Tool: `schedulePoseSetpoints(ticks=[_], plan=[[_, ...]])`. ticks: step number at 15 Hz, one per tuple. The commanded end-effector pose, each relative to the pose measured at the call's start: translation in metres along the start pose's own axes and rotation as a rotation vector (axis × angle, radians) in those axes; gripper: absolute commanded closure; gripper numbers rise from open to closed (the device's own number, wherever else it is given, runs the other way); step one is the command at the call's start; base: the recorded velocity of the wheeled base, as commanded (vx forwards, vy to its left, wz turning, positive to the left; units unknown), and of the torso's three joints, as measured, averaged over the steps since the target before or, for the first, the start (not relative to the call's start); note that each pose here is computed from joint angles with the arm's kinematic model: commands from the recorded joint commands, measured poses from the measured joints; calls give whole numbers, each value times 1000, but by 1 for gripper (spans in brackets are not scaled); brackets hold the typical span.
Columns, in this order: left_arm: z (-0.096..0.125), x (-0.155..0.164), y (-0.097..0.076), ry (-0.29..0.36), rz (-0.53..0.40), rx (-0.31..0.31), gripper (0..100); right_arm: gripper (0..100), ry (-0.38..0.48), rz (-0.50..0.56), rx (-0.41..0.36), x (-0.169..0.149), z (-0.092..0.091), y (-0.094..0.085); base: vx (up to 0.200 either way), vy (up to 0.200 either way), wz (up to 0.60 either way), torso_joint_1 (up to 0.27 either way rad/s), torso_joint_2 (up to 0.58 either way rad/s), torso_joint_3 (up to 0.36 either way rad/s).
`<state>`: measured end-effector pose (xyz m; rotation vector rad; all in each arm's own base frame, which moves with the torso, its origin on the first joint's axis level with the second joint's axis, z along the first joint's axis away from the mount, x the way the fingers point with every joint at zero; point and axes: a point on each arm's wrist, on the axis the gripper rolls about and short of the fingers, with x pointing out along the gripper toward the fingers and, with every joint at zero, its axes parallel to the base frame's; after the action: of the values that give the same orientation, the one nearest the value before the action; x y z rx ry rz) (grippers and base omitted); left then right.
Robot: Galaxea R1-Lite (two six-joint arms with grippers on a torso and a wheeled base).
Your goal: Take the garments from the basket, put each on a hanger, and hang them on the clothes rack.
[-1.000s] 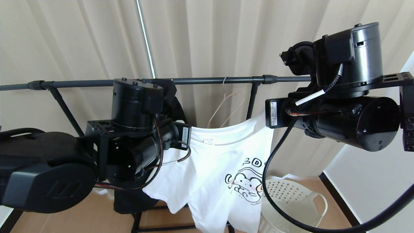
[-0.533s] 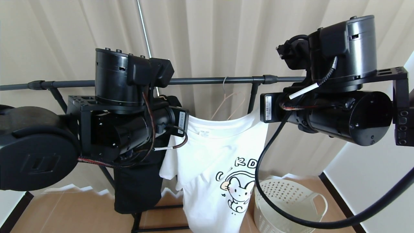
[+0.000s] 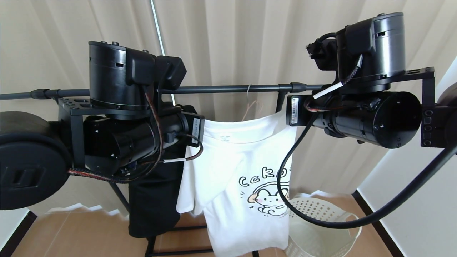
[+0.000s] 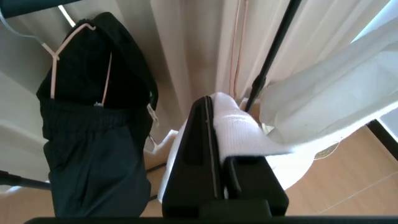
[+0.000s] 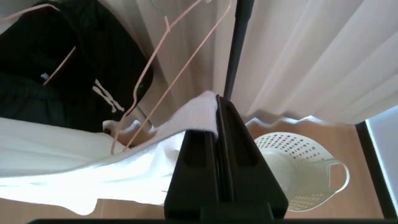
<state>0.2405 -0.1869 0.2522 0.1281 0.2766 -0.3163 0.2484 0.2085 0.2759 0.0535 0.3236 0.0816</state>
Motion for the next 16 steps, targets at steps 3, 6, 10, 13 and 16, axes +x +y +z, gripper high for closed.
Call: schedulePoseSetpoints(ticks=[3,6,10,13,16], plan=[[10,-4,1,-37,-24,-3,100,100,-22,-36,16,2,6,-4,0,0,0,0,0,0],[22,-16,12,-89,-58,-3,100,100,-110,-23,94,-1,19,-2,0,0,0,0,0,0],[35,-27,20,-141,-40,24,100,100,-246,3,194,-8,38,-7,0,0,0,0,0,0],[34,-25,20,-138,-41,27,100,100,-244,5,186,-13,39,-9,0,0,0,0,0,0],[46,3,21,-152,-46,21,100,100,-195,-23,24,-20,20,-20,0,0,0,0,0,0]])
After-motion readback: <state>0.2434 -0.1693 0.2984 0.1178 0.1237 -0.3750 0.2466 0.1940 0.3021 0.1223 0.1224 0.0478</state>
